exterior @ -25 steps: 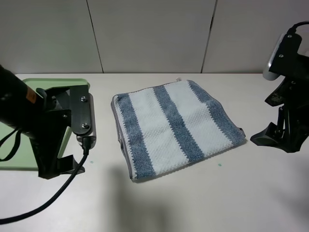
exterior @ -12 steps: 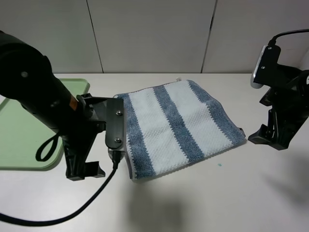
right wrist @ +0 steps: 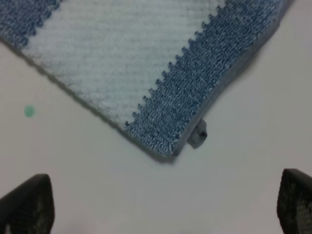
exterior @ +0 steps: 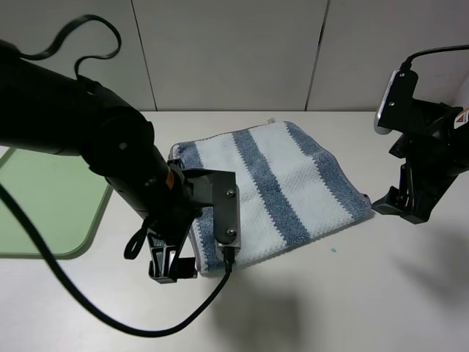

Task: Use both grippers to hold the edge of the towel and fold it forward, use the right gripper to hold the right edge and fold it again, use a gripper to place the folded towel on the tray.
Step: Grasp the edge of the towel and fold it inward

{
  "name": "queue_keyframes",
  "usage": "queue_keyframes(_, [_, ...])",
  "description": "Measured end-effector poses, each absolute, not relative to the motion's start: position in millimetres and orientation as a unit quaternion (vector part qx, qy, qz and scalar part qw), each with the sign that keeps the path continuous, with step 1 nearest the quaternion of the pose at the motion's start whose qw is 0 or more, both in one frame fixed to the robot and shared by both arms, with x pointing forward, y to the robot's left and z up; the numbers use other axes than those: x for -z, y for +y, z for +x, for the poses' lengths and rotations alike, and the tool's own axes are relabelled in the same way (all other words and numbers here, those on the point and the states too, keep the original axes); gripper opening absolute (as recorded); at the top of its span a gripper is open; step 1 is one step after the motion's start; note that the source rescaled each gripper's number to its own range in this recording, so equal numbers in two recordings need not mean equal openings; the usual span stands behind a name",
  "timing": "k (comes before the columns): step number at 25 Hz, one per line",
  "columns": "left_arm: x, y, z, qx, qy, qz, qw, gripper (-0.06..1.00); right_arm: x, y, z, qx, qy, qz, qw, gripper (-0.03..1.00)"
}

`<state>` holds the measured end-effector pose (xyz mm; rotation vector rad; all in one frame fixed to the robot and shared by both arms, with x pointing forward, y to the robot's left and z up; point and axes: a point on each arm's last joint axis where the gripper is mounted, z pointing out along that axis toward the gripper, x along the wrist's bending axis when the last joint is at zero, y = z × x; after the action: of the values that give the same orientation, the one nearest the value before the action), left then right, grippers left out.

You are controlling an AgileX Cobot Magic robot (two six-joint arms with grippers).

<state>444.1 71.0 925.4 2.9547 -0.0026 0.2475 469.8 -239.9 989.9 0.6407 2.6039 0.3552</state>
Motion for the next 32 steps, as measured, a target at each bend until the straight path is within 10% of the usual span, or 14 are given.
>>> queue_keyframes(32, [-895, 28, 436, -0.072, -0.061, 0.993, 0.073, 0.99, -991, -240, 472, -0.131, 0.937, 0.229, 0.227, 1.00])
